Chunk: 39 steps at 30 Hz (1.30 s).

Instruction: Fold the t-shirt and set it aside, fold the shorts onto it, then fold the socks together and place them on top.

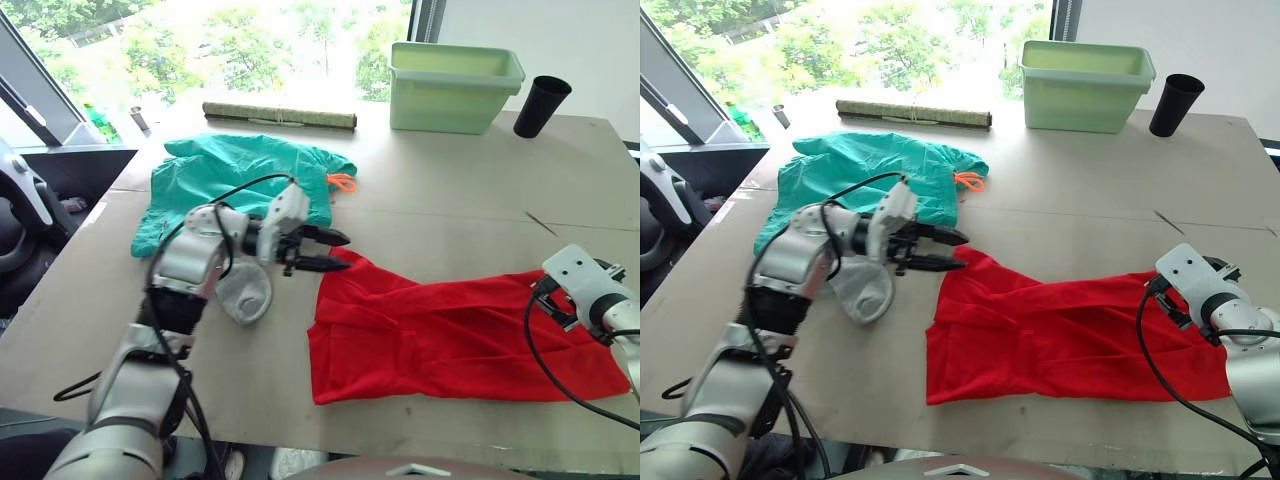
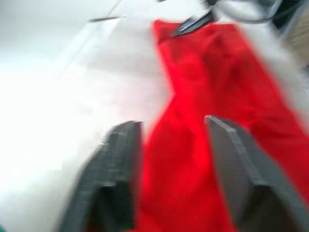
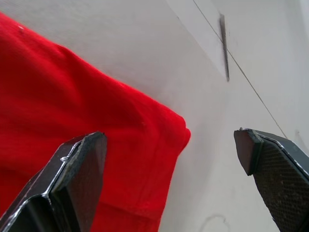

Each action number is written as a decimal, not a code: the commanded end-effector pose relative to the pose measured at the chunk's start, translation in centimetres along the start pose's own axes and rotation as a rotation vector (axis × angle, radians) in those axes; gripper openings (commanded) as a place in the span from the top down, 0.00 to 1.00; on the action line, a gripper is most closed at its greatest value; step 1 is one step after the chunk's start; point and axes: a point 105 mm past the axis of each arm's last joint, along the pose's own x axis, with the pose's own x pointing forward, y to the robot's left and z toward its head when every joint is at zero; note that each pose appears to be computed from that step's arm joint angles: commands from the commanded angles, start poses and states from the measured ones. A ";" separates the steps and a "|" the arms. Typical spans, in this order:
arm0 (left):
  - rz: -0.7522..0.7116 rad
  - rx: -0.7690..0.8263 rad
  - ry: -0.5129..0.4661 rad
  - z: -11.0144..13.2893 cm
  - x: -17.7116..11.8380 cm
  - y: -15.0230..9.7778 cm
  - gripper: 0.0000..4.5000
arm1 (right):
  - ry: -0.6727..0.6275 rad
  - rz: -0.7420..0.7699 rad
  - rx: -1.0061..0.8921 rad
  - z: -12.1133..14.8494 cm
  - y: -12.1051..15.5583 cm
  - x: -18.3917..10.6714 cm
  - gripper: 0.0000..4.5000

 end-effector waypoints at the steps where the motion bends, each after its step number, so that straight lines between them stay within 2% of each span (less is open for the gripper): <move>1: 0.001 0.117 0.112 -1.7 2.3 -0.5 0.88 | -0.019 -0.014 -0.032 0.8 -0.4 0.0 0.00; 2: 0.002 0.130 0.127 -2.0 2.9 -0.6 1.00 | -0.019 -0.010 -0.032 0.9 -0.3 0.1 0.00; 6: 0.010 0.176 0.198 -3.6 4.7 -1.0 1.00 | -0.006 0.008 -0.030 0.9 0.1 0.6 0.00; 11: 0.219 0.076 0.271 -5.3 5.0 1.9 1.00 | 0.070 -0.008 -0.057 -0.7 0.1 0.6 0.00; 15: 0.485 -0.157 0.253 -6.5 3.4 5.1 1.00 | 0.138 -0.093 -0.059 -2.7 -0.6 -0.8 0.00; 19: 0.569 -0.251 0.208 -6.0 3.5 6.2 1.00 | 0.145 -0.124 -0.072 -3.1 -0.8 -1.0 0.00; 20: 0.570 -0.256 0.157 -5.2 3.7 6.4 1.00 | 0.116 -0.128 -0.044 -2.4 -0.9 -1.1 0.00; 23: 0.495 -0.243 -0.008 -2.3 3.3 6.2 1.00 | 0.012 -0.091 0.064 -0.4 -0.6 -1.8 0.00; 25: 0.415 -0.230 -0.072 -1.3 2.7 5.5 1.00 | -0.051 -0.032 0.155 0.7 -0.1 -2.5 0.00; 26: 0.405 -0.254 -0.106 -0.9 1.9 5.6 0.93 | -0.076 -0.016 0.178 1.2 0.0 -2.9 0.00; 29: 0.230 -0.273 -0.186 1.1 -0.1 3.7 0.68 | -0.120 0.024 0.159 2.2 0.0 -4.1 0.00; 30: 0.180 -0.268 -0.193 1.5 -0.7 3.0 0.55 | -0.132 0.054 0.171 2.5 0.3 -4.4 0.00; 31: 0.149 -0.257 -0.185 1.7 -1.1 2.5 0.44 | -0.143 0.076 0.177 2.7 0.5 -4.6 0.00; 35: 0.038 -0.174 -0.084 0.7 -2.4 0.2 0.44 | -0.194 0.151 0.119 3.7 1.3 -5.3 0.00; 37: -0.016 -0.137 0.015 -1.1 -2.9 -1.0 0.44 | -0.253 0.258 0.093 4.3 3.0 -5.9 0.00; 39: -0.053 -0.105 0.077 -2.3 -2.9 -1.8 0.44 | -0.280 0.303 0.080 4.5 3.8 -6.1 0.00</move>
